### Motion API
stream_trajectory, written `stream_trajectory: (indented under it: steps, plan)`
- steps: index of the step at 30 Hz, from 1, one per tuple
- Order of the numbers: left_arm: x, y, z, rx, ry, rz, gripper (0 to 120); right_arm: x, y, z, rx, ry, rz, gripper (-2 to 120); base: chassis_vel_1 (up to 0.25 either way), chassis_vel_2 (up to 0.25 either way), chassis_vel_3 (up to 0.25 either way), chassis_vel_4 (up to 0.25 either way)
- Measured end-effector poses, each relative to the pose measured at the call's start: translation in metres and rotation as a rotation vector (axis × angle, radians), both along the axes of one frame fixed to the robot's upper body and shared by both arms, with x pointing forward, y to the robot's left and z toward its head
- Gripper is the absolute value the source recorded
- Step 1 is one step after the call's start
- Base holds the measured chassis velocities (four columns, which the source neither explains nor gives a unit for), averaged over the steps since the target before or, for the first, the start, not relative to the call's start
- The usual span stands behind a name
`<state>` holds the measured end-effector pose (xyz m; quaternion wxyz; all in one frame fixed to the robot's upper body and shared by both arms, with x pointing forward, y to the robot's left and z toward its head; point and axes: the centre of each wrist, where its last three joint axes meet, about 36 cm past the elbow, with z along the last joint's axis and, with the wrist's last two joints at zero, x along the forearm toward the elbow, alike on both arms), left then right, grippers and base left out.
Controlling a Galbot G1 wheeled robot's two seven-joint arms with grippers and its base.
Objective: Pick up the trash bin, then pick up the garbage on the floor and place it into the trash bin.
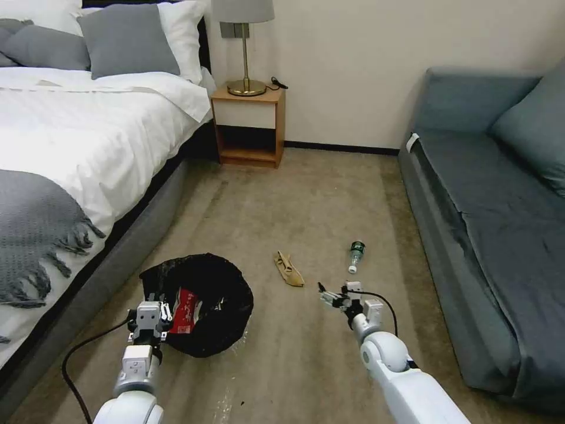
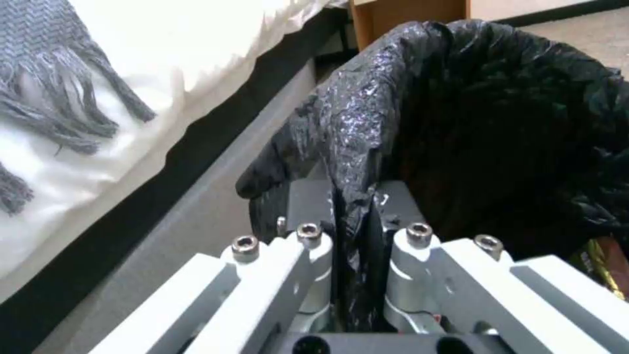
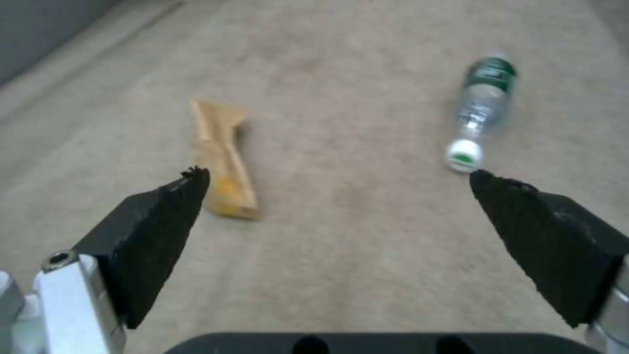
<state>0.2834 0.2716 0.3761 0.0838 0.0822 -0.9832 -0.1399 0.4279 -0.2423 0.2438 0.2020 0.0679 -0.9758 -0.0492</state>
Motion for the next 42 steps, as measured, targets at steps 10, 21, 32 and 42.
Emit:
stream_trajectory:
  steps: [10, 21, 32, 42]
  plan:
    - [0.004, 0.003, -0.002, 0.01, 0.004, 0.005, 6, 0.001, -0.011, -0.004, 0.018, 0.01, -0.02, 100, 0.0, 0.0, 0.0, 0.0]
    - [0.002, 0.005, -0.005, 0.006, 0.011, 0.008, 6, 0.009, -0.013, -0.008, 0.047, -0.014, -0.02, 100, 0.0, 0.0, 0.0, 0.0]
    - [0.0, 0.008, -0.016, 0.012, 0.024, 0.016, 6, 0.01, -0.01, -0.022, 0.062, -0.007, -0.03, 100, -0.024, 0.029, 0.025, -0.028]
    - [0.005, 0.007, -0.019, 0.009, 0.022, 0.012, 6, 0.011, -0.01, -0.024, 0.066, -0.017, -0.014, 100, -0.093, 0.094, 0.096, -0.087]
